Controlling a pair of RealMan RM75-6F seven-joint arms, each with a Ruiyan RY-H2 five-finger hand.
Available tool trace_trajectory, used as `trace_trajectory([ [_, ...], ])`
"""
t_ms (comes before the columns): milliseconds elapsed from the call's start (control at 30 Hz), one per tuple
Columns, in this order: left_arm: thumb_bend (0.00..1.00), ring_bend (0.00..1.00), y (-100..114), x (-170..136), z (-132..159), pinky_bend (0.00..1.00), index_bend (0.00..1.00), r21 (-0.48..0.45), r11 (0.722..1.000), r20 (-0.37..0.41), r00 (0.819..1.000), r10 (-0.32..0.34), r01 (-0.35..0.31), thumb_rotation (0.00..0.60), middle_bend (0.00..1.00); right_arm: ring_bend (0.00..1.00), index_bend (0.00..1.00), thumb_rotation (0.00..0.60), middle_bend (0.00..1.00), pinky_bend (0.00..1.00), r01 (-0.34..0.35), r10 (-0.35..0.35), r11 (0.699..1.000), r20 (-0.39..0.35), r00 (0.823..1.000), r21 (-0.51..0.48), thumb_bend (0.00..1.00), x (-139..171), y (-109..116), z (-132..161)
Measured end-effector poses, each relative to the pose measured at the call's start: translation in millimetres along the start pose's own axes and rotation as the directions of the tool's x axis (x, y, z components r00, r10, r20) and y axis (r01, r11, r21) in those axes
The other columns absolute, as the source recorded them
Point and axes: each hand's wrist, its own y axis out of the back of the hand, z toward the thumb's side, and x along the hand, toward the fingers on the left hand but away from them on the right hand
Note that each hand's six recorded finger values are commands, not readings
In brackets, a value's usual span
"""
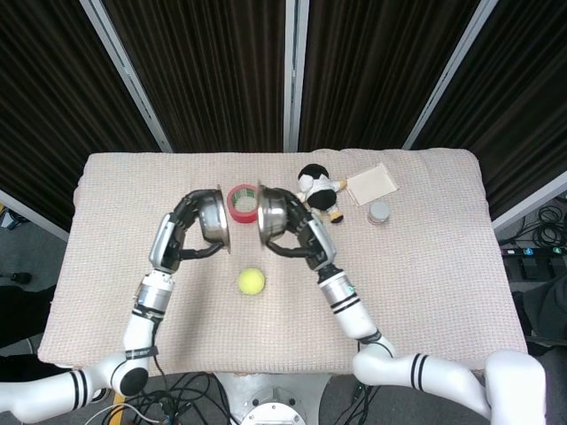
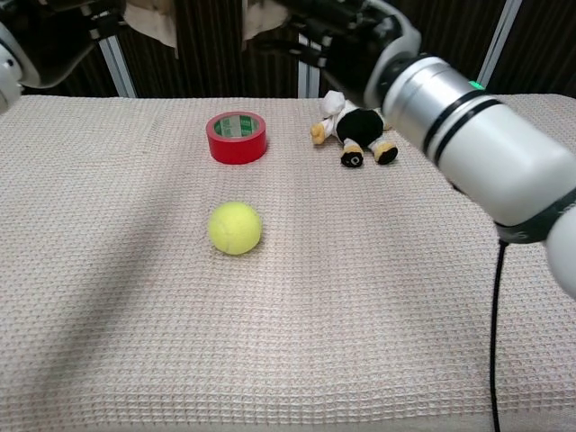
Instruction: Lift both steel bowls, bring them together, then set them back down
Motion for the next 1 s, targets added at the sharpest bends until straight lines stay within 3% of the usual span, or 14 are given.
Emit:
trace_trajectory([
  [133, 0.11, 0.46, 37.3, -10.8, -1.3, 0.65, 0.47, 0.084, 0.995, -0.012, 0.998, 0.059, -0.057, 0.600, 0.49, 0.35, 0.47, 0.600, 0.43, 0.45, 0.083, -0.077, 0.990, -0.053, 0.996, 0.111, 0.15, 23.3, 43.9, 19.1],
  [233, 0.10, 0.46, 58.9, -17.1, -3.6, 0.65, 0.45, 0.228, 0.973, -0.030, 0.998, 0.051, -0.043, 0.600, 0.48, 0.35, 0.47, 0.600, 0.43, 0.45, 0.115, -0.105, 0.962, -0.056, 0.993, 0.249, 0.15, 40.2, 62.9, 22.6],
  [333, 0.09, 0.46, 77.7, -21.0, -2.7, 0.65, 0.46, 0.446, 0.895, -0.057, 0.998, 0.004, 0.022, 0.600, 0.48, 0.35, 0.47, 0.600, 0.43, 0.45, 0.147, -0.141, 0.892, -0.046, 0.989, 0.426, 0.15, 59.6, 81.7, 25.0],
  [433, 0.10, 0.46, 94.8, -23.2, -0.5, 0.64, 0.46, 0.663, 0.743, -0.097, 0.995, -0.036, 0.092, 0.600, 0.49, 0.34, 0.47, 0.600, 0.43, 0.44, 0.166, -0.189, 0.775, -0.026, 0.982, 0.610, 0.15, 82.3, 98.9, 26.3],
  [467, 0.10, 0.46, 99.0, -24.0, -2.0, 0.64, 0.46, 0.733, 0.668, -0.124, 0.991, -0.052, 0.127, 0.600, 0.50, 0.33, 0.47, 0.600, 0.42, 0.44, 0.165, -0.212, 0.717, -0.014, 0.977, 0.677, 0.15, 92.2, 104.8, 26.0],
  [533, 0.10, 0.46, 103.8, -24.7, -6.0, 0.64, 0.46, 0.815, 0.549, -0.173, 0.982, -0.071, 0.183, 0.600, 0.50, 0.32, 0.48, 0.600, 0.41, 0.42, 0.151, -0.246, 0.623, 0.009, 0.969, 0.768, 0.15, 107.6, 112.8, 24.3],
  [567, 0.10, 0.46, 106.4, -25.0, -9.5, 0.64, 0.46, 0.856, 0.469, -0.204, 0.976, -0.079, 0.217, 0.600, 0.50, 0.31, 0.48, 0.600, 0.40, 0.40, 0.132, -0.268, 0.556, 0.027, 0.963, 0.820, 0.16, 117.7, 117.5, 22.4],
  [633, 0.10, 0.46, 109.4, -25.6, -15.4, 0.63, 0.46, 0.900, 0.351, -0.244, 0.966, -0.084, 0.258, 0.600, 0.50, 0.29, 0.48, 0.600, 0.39, 0.39, 0.092, -0.302, 0.454, 0.056, 0.952, 0.886, 0.16, 132.3, 123.6, 18.7],
  [667, 0.10, 0.46, 111.0, -26.0, -20.1, 0.63, 0.46, 0.920, 0.276, -0.266, 0.960, -0.085, 0.279, 0.600, 0.50, 0.29, 0.47, 0.600, 0.39, 0.39, 0.059, -0.324, 0.388, 0.076, 0.943, 0.920, 0.16, 141.4, 126.9, 15.9],
  [767, 0.10, 0.46, 114.4, -25.9, -36.8, 0.63, 0.46, 0.939, 0.115, -0.316, 0.945, -0.082, 0.324, 0.600, 0.49, 0.29, 0.47, 0.600, 0.38, 0.38, -0.035, -0.382, 0.243, 0.129, 0.915, 0.969, 0.16, 163.3, 133.0, 7.6],
  [867, 0.10, 0.46, 115.7, -24.4, -59.7, 0.63, 0.46, 0.925, 0.034, -0.375, 0.924, -0.077, 0.379, 0.600, 0.50, 0.29, 0.46, 0.600, 0.38, 0.38, -0.133, -0.438, 0.164, 0.193, 0.878, 0.977, 0.16, 183.9, 136.6, -3.7],
  [967, 0.10, 0.46, 114.2, -21.2, -80.5, 0.63, 0.45, 0.900, 0.004, -0.434, 0.898, -0.074, 0.435, 0.600, 0.50, 0.29, 0.46, 0.600, 0.38, 0.38, -0.205, -0.471, 0.163, 0.259, 0.843, 0.965, 0.16, 198.3, 136.7, -17.3],
  [1000, 0.10, 0.46, 113.4, -20.4, -86.1, 0.63, 0.45, 0.893, -0.001, -0.449, 0.890, -0.074, 0.451, 0.600, 0.50, 0.29, 0.46, 0.600, 0.38, 0.38, -0.218, -0.470, 0.168, 0.272, 0.840, 0.961, 0.16, 199.5, 135.2, -20.7],
])
